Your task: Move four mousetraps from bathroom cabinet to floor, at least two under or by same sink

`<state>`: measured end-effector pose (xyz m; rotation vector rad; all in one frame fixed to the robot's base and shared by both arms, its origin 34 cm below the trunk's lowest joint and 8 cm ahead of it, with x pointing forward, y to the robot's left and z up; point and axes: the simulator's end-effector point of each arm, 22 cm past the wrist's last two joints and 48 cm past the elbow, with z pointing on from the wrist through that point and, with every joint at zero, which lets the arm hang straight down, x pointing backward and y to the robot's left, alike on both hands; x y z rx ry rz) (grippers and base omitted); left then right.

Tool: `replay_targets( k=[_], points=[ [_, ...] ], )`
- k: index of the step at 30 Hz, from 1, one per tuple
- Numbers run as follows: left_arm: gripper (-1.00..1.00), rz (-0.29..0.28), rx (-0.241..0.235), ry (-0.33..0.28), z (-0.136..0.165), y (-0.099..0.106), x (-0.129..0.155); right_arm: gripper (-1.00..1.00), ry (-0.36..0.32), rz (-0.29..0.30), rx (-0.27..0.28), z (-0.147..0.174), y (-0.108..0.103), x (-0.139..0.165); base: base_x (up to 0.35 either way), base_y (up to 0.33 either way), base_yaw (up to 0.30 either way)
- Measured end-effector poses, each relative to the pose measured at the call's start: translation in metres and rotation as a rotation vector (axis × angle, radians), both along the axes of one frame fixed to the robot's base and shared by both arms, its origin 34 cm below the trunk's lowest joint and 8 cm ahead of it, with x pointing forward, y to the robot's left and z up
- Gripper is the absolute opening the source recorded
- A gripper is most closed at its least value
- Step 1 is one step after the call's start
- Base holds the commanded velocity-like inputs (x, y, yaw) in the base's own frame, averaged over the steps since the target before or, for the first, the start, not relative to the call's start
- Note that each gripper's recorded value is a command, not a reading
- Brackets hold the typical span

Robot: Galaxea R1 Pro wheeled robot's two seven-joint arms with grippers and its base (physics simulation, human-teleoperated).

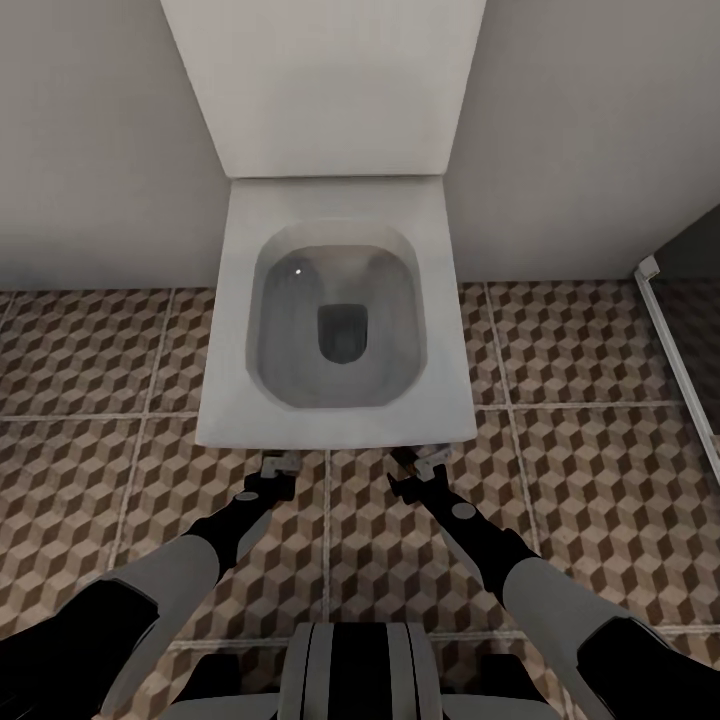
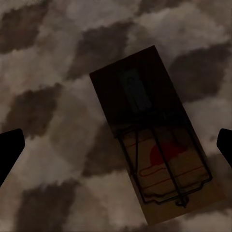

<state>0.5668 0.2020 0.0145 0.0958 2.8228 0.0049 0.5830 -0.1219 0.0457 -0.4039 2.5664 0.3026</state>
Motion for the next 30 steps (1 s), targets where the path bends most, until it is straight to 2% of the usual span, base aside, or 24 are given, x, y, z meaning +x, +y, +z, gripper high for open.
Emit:
replay_targets(
  k=[19, 30],
  points=[
    [1.0, 0.0, 0.0, 0.0, 0.0, -0.0002, -0.0003, 1.0, 0.001, 0.0, 0.0, -0.0001, 0.0001, -0.0003, -0.004, 0.0, 0.0],
    [1.0, 0.004, -0.001, 0.0, -0.0002, -0.0003, 0.0002, 1.0, 0.002, 0.0, 0.0, -0.0007, 0.0, -0.0007, -0.263, 0.0, 0.0]
  ],
)
